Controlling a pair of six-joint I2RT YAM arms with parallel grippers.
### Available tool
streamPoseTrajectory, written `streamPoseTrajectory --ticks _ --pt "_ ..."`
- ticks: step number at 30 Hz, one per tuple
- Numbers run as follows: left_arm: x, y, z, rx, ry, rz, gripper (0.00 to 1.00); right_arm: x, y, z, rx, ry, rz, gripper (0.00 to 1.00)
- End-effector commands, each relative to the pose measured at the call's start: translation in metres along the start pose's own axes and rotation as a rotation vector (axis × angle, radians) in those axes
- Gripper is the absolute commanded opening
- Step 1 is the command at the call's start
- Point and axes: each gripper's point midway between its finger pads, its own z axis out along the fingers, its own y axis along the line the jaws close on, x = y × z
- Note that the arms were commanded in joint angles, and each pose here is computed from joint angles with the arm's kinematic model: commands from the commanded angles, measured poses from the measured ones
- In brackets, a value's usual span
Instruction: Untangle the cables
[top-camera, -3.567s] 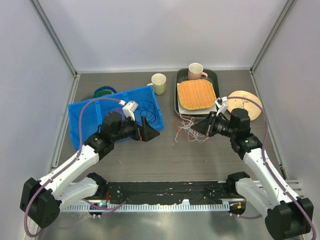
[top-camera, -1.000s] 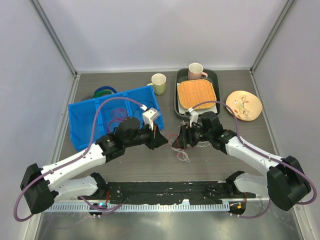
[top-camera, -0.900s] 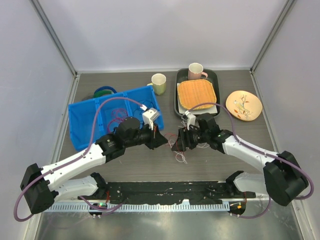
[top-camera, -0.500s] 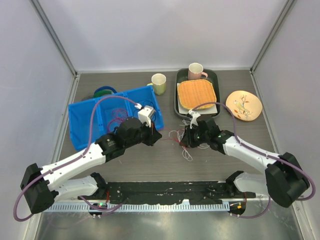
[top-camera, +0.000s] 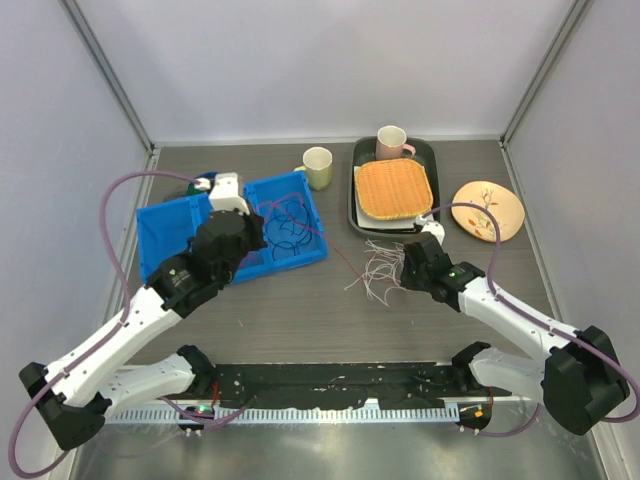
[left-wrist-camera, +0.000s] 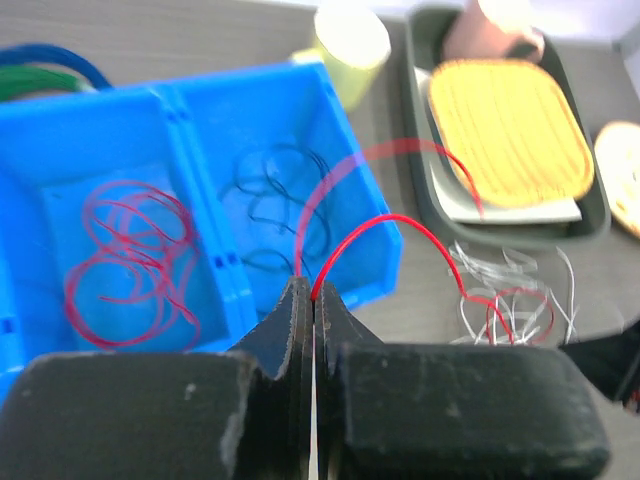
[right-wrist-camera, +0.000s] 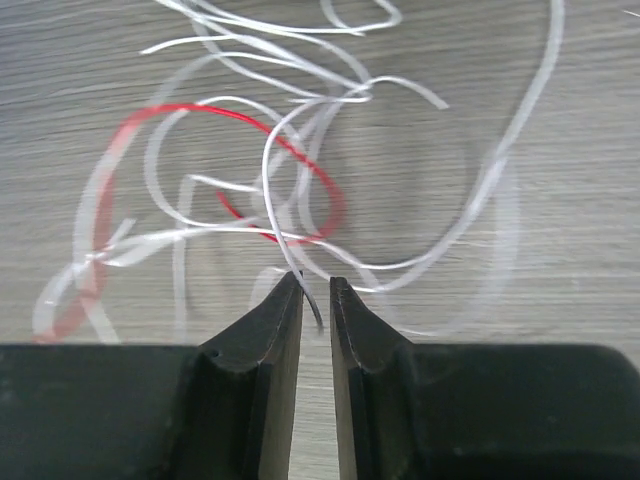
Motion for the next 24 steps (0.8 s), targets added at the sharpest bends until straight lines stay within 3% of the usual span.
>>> streamPoseTrajectory --ticks 1,9,13,24 --pt "-0.049 0.034 -0.014 -0.138 -0.111 -0.034 0.0 -0.004 -0.036 0.0 0.191 -0.014 0.058 0.22" --pt "-0.12 0.044 -0.048 -0.158 -0.25 -0.054 0.0 0.014 -0.067 0.014 0.289 0.078 0.092 0.2" --pt "-0.133 0.032 -0.06 -0.079 -0.27 -0.05 0.0 0.01 -0.06 0.015 0.249 0.07 0.076 0.22" --pt "-0.184 0.057 -0.101 -0.184 -0.406 -0.077 0.0 0.013 -0.079 0.017 0.307 0.083 0.107 0.27"
